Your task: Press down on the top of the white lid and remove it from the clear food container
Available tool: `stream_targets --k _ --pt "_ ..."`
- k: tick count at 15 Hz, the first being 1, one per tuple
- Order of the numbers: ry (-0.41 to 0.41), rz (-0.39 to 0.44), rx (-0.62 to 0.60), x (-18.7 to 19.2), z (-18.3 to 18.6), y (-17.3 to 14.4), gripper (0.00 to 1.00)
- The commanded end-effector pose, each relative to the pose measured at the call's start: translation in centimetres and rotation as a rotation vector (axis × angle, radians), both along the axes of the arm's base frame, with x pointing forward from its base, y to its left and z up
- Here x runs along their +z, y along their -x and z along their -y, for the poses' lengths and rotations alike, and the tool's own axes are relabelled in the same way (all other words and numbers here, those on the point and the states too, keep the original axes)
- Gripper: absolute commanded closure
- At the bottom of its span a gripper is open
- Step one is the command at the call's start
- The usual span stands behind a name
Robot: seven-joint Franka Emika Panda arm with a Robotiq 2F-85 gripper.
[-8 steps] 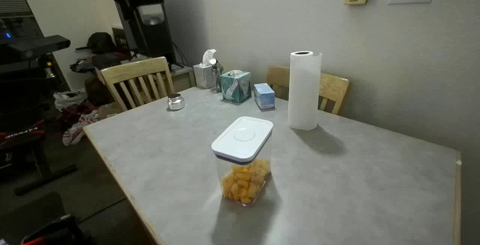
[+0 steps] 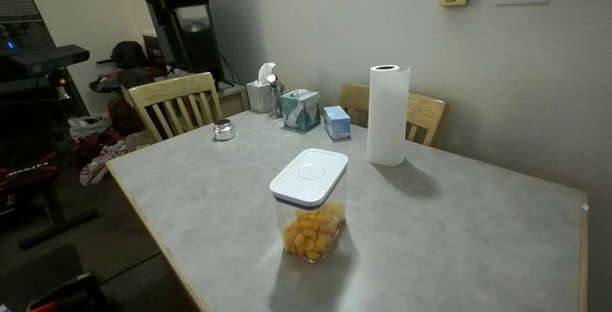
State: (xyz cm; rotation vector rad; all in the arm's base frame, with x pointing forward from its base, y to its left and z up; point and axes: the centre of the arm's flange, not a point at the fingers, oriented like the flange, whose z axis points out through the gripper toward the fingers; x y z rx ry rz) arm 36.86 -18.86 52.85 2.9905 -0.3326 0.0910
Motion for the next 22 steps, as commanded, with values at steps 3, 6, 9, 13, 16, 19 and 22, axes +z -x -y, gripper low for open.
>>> stream_targets --k 3,6,9,13,16,19,22 --pt "0.000 0.000 0.000 0.0 0.0 0.0 0.00" --pt "0.000 0.000 0.000 0.0 0.0 0.0 0.00" --pt "0.024 0.013 0.027 -0.3 0.3 0.3 0.00" --pt "0.058 0.052 0.110 -1.3 1.1 -2.1 0.00" --pt "0.042 0.090 0.171 -3.6 1.7 -3.9 0.00" --pt "0.022 0.142 0.204 -5.2 2.1 -4.3 0.00" --pt "0.035 0.121 0.179 -4.7 1.7 -4.3 0.00"
